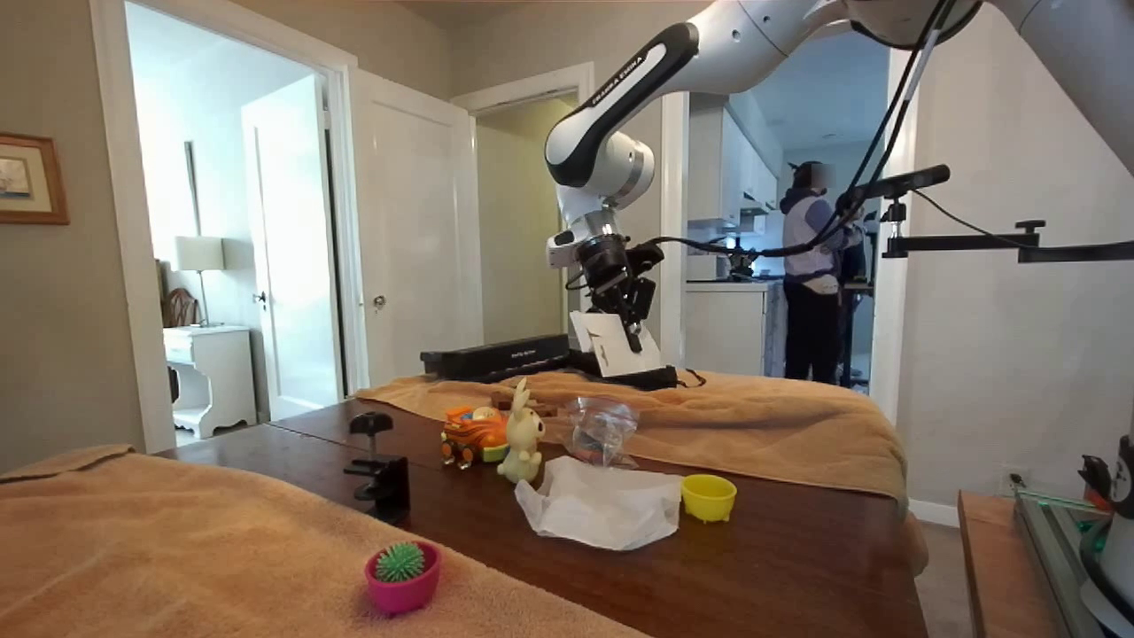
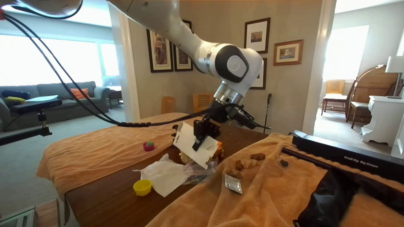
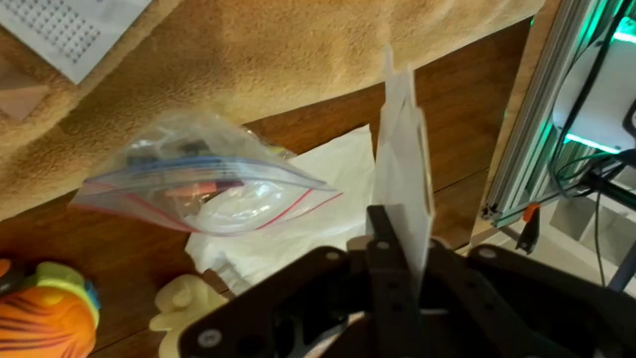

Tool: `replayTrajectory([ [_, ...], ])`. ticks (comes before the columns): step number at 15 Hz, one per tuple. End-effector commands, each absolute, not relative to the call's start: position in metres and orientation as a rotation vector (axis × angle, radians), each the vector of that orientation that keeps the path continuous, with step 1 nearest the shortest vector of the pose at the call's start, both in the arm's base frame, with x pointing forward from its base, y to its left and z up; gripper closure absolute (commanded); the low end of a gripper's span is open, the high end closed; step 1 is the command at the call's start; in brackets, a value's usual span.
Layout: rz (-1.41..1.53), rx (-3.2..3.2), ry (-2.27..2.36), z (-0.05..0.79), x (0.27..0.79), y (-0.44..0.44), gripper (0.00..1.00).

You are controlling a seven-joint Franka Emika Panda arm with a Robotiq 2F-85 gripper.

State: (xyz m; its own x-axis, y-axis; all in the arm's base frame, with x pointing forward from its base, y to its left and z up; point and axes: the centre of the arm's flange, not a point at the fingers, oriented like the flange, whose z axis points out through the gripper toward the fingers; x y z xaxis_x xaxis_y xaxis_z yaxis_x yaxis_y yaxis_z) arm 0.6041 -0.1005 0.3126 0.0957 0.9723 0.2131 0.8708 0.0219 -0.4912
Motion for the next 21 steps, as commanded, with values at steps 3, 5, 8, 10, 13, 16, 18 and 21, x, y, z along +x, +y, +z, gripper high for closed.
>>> replayTrajectory([
  [3, 0.470, -1.764, -1.868, 0.291, 0.567, -0.094, 1.00],
  [5, 0.534, -1.737, -1.861, 0.281, 0.561, -0.093, 1.00],
  [8, 0.582, -1.701, -1.807, 0.272, 0.554, -0.088, 1.00],
  [10, 0.609, -1.677, -1.771, 0.268, 0.549, -0.085, 1.00],
  [13, 0.662, -1.692, -1.846, 0.258, 0.545, -0.089, 1.00],
  [16, 0.686, -1.725, -1.881, 0.248, 0.548, -0.095, 1.00],
  [18, 0.678, -1.735, -1.904, 0.244, 0.549, -0.096, 1.00],
  [21, 0.622, -1.772, -1.927, 0.234, 0.549, -0.094, 1.00],
])
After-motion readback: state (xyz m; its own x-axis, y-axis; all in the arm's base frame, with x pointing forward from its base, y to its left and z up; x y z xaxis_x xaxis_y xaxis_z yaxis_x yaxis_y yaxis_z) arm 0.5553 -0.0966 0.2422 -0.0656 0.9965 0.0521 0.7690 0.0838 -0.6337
